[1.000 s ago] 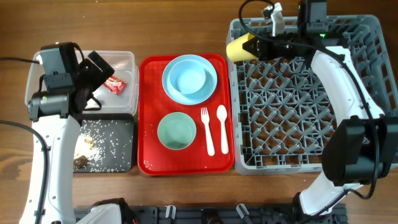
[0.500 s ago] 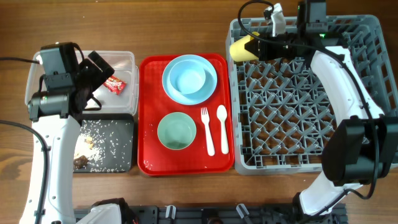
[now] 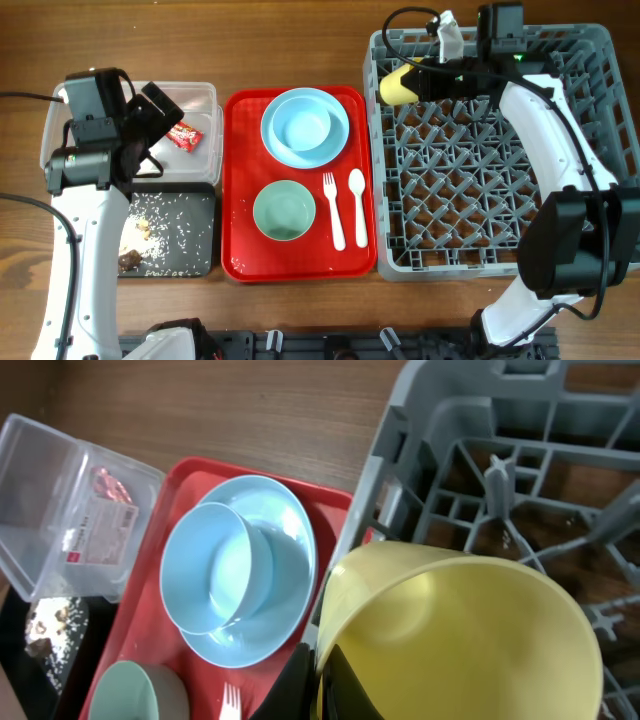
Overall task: Sort waste into correct bins and load items into the dishwasher rack
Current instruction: 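Carry the yellow cup to the rack's back row and release it, then reach the right gripper to the green bowl on the red tray, then grasp the green bowl rim with the right gripper and lift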
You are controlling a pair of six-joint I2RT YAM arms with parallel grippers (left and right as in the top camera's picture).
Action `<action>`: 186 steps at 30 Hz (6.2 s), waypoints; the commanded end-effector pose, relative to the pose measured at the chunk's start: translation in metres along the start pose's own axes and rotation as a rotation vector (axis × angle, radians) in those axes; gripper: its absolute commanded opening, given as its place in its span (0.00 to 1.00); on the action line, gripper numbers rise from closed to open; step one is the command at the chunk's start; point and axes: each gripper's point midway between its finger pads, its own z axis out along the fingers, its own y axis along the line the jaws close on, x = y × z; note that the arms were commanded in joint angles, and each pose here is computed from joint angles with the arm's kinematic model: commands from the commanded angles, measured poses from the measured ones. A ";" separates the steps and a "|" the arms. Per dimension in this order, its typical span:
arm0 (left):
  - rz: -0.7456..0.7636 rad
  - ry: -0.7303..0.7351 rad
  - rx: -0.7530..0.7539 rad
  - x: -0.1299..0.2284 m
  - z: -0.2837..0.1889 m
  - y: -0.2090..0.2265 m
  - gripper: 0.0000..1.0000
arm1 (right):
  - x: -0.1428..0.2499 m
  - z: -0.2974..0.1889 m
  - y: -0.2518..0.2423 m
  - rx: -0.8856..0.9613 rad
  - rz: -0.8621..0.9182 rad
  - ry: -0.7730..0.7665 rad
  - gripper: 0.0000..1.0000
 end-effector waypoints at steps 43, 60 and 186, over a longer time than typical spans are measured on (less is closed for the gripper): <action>-0.012 -0.010 0.006 -0.004 -0.002 -0.002 1.00 | 0.032 0.034 0.027 -0.441 -0.067 0.013 0.04; -0.012 -0.010 0.006 -0.004 -0.002 -0.002 1.00 | 0.087 0.032 -0.037 -0.132 0.096 0.240 0.04; -0.012 -0.010 0.006 -0.004 -0.002 -0.002 1.00 | 0.046 -0.063 0.218 -0.718 -0.061 0.129 0.04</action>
